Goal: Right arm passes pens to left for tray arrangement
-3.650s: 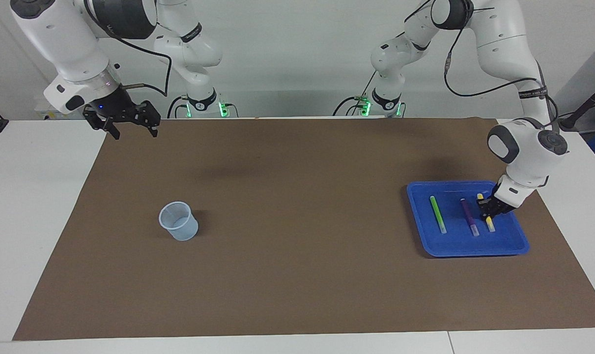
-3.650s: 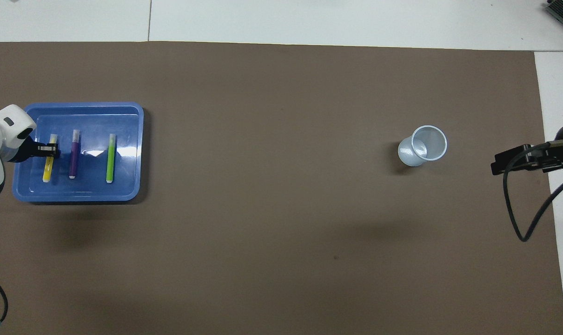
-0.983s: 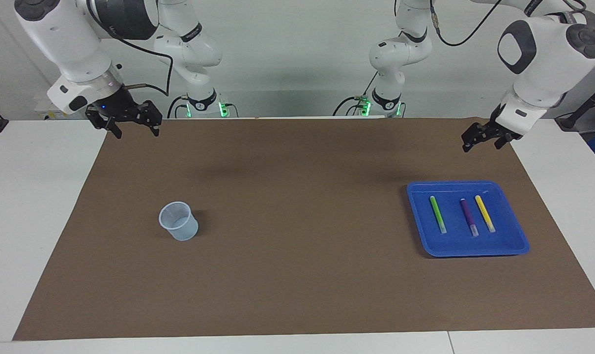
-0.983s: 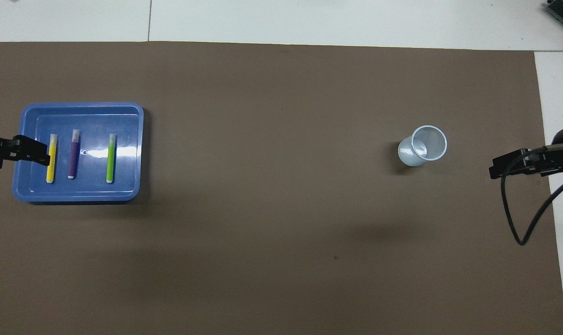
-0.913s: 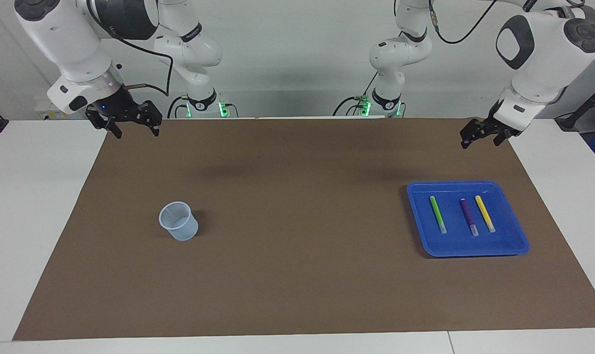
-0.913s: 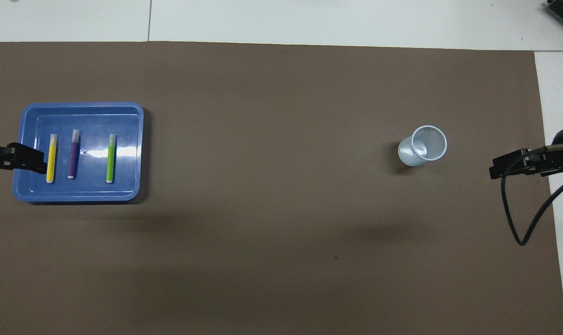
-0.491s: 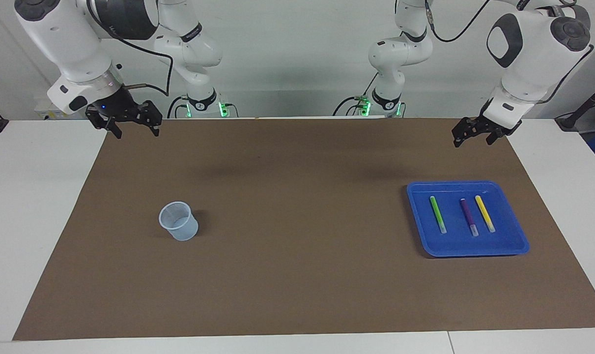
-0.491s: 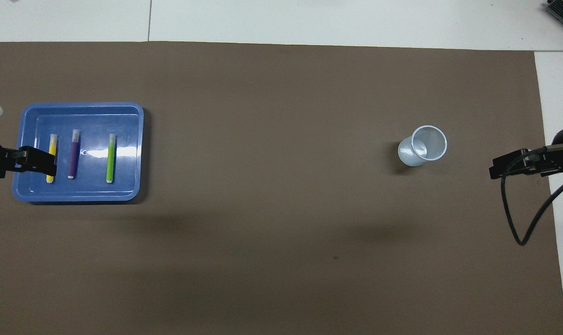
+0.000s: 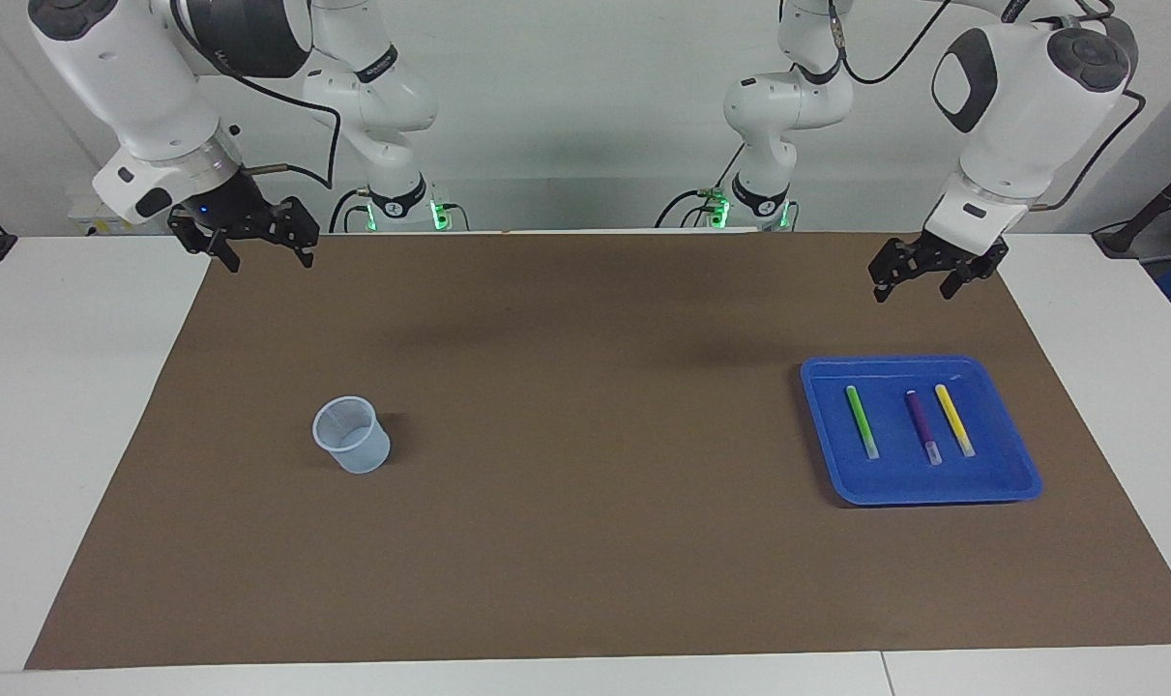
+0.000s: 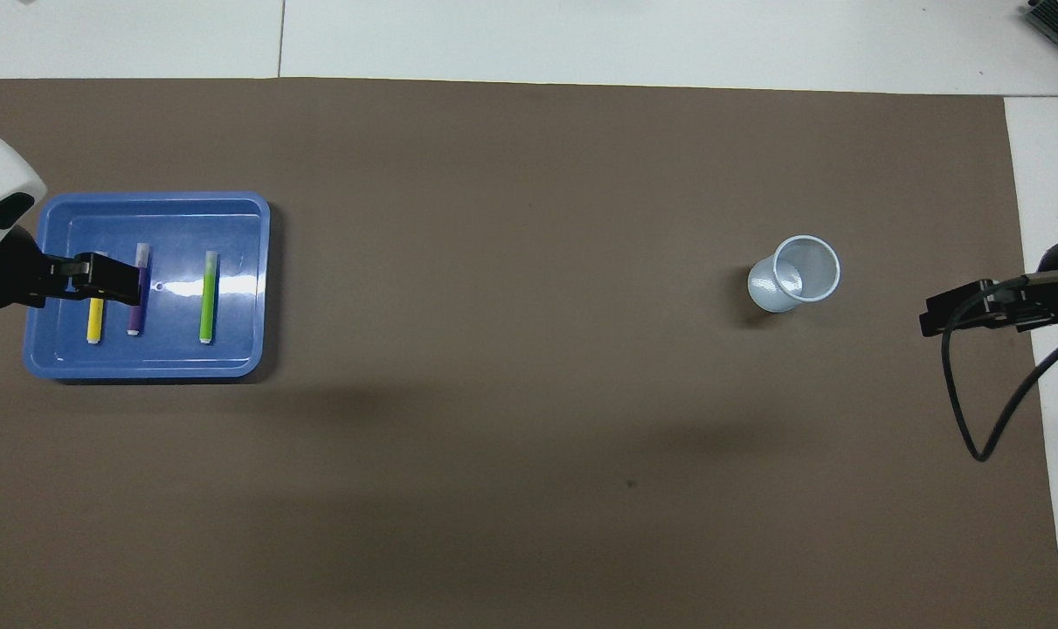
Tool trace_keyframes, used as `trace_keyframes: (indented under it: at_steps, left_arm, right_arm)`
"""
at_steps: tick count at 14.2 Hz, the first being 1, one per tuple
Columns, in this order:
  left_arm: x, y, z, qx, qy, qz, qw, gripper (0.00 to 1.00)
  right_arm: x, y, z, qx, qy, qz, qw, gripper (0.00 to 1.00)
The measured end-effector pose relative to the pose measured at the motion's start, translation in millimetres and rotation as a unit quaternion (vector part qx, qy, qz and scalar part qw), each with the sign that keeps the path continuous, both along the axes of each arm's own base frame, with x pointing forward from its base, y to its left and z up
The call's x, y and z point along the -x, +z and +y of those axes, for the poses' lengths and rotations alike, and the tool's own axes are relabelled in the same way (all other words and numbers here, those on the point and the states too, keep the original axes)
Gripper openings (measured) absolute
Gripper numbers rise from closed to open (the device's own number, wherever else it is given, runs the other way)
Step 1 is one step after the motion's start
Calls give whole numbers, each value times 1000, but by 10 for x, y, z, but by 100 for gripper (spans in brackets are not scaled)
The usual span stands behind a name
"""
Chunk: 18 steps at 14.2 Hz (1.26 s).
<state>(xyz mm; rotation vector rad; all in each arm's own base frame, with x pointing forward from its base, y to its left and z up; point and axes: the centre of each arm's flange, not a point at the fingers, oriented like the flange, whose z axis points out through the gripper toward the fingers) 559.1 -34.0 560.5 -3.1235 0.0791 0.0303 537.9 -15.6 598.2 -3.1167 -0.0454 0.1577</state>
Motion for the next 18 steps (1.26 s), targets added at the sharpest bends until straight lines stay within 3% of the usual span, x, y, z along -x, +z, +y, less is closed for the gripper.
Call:
trace_keyframes:
  at_steps: [18]
  left_arm:
    - [-7,73,-44,20,17,0,1000,100]
  right_arm:
    - [2,9,-10,0,-1,-1,1000,100]
